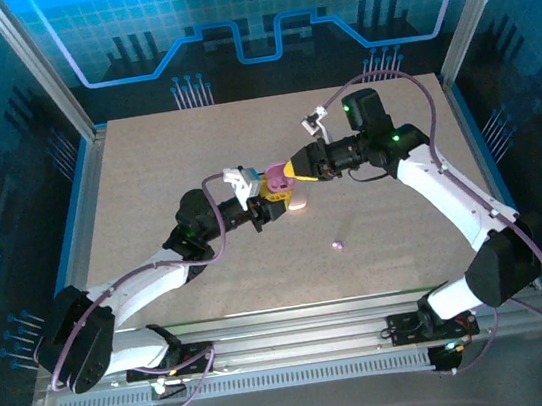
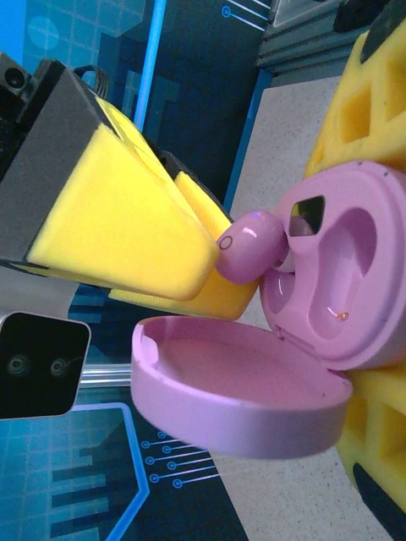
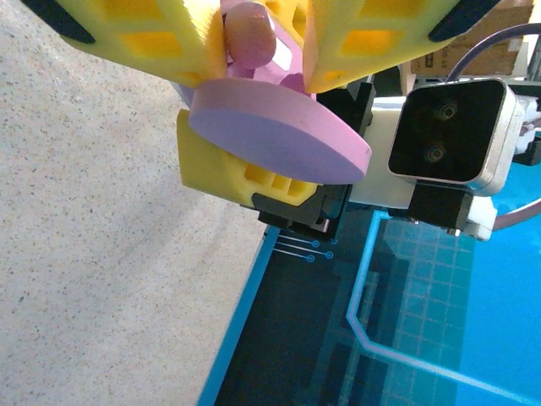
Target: Insert wireless bluetooth earbuds into charging case
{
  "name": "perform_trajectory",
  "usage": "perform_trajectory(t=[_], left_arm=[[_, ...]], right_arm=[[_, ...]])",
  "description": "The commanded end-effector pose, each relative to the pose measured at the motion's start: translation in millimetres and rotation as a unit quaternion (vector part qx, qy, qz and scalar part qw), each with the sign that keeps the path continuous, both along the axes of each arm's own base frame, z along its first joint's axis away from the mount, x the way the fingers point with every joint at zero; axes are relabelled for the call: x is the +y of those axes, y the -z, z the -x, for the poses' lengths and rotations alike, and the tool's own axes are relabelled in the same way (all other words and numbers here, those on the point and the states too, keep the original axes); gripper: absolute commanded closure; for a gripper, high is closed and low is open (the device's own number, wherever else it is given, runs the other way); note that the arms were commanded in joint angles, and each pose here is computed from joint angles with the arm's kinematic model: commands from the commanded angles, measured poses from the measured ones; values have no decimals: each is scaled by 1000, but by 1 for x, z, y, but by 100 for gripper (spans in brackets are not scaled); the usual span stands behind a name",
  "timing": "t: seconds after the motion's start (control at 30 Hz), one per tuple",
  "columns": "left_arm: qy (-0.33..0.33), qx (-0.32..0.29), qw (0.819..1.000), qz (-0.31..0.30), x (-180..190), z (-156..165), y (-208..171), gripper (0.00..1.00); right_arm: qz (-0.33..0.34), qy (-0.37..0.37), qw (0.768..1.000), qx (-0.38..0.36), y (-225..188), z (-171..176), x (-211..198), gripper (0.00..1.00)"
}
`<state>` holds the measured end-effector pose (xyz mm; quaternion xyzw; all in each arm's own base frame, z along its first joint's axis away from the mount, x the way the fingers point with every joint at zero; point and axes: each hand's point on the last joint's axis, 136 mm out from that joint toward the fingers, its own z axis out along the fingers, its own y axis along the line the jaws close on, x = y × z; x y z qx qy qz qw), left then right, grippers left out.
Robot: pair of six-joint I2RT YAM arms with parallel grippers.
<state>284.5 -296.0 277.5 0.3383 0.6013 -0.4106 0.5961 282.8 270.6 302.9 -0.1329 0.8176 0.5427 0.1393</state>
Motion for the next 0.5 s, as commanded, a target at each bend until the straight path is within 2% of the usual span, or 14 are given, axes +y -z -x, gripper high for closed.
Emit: perform_trajectory(t=[0.0,0.13,0.33,0.47], left_arm=[[13,-44,998,32,-1,8,-33,61],[13,-44,998,33,-2,7,-32,61],[-2,-43,999,31,1,4,-29,61],[-7,-42,999,28,2,2,-27,61]], right_arm=[[21,0,1000,-16,-5,7,1,68],[27,0,999,-29,-9,8,3,65],[23,10,998,-58,-25,10,-1,52],[26,13,997,-66,-31,15,-5,51]])
